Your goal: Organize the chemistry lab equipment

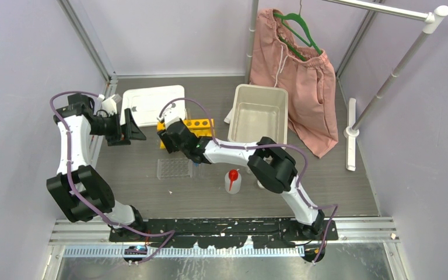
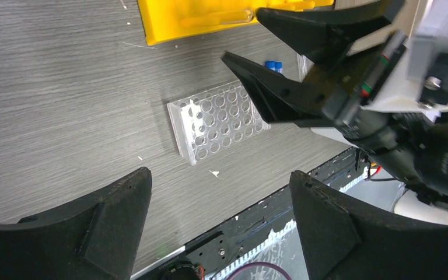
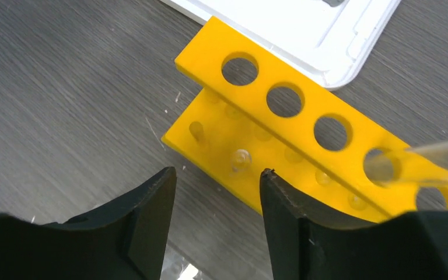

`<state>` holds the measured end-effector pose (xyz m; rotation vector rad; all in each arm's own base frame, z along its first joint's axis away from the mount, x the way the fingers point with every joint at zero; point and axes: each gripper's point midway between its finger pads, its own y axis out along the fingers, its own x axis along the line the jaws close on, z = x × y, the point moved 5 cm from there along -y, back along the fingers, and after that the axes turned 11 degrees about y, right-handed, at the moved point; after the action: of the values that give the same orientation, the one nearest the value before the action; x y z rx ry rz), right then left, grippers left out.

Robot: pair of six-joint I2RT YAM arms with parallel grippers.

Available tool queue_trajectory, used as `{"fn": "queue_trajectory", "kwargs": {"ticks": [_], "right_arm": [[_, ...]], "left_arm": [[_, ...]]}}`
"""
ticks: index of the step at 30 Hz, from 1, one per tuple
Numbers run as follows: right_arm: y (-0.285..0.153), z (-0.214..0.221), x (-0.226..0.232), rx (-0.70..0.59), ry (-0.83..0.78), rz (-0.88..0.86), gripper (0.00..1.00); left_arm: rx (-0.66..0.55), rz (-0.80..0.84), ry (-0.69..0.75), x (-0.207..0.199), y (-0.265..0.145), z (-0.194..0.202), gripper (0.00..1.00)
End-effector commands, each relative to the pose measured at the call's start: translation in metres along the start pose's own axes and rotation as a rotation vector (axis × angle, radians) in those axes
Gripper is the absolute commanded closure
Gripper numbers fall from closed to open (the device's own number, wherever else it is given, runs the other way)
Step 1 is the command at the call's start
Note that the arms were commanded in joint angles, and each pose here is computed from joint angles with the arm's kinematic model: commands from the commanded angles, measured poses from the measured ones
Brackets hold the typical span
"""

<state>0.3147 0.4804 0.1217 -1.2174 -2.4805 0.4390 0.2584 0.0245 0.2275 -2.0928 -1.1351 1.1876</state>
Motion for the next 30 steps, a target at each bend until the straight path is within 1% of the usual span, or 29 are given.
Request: {"fn": "queue_trajectory", "kwargs": {"ticks": [1,4,6,10,13,15,19,26,30], "right_arm": [[-0.063,-0.093,0.014,-0.150,0.140,0.028,0.39],[-0.091,-0.093,0.001,-0.079,0.189,0.117,0.39],[-0.108,-0.088,-0.012,-0.033,0.197,0.187,0.42],[-0.132,-0.064,-0.040,0.090,0.180,0.327,0.50],[-0.141,-0.041,-0.063,0.194,0.205,0.412,0.55],[-0.142,-0.026,-0.077,0.251,0.239,0.442,0.56],[-0.139,-0.001,-0.089,0.337,0.312,0.440,0.56],[-0.120,0.031,-0.095,0.420,0.292,0.459,0.56],[-0.108,0.048,-0.095,0.446,0.317,0.447,0.56]], "left_arm": [[-0.043,0.020,0.020,-0.008,-0.010,-0.011,0.12],[-0.053,0.022,0.022,-0.011,-0.013,-0.013,0.12],[-0.061,0.021,0.029,-0.013,-0.015,-0.013,0.12],[-0.076,0.026,0.038,-0.017,-0.017,-0.013,0.12],[-0.088,0.032,0.034,-0.019,-0.018,-0.016,0.12],[-0.096,0.041,0.024,-0.021,-0.019,-0.018,0.12],[-0.113,0.060,0.014,-0.025,-0.020,-0.021,0.12],[-0.117,0.047,0.024,-0.027,-0.023,-0.020,0.12],[-0.115,0.045,0.024,-0.026,-0.023,-0.019,0.12]]}}
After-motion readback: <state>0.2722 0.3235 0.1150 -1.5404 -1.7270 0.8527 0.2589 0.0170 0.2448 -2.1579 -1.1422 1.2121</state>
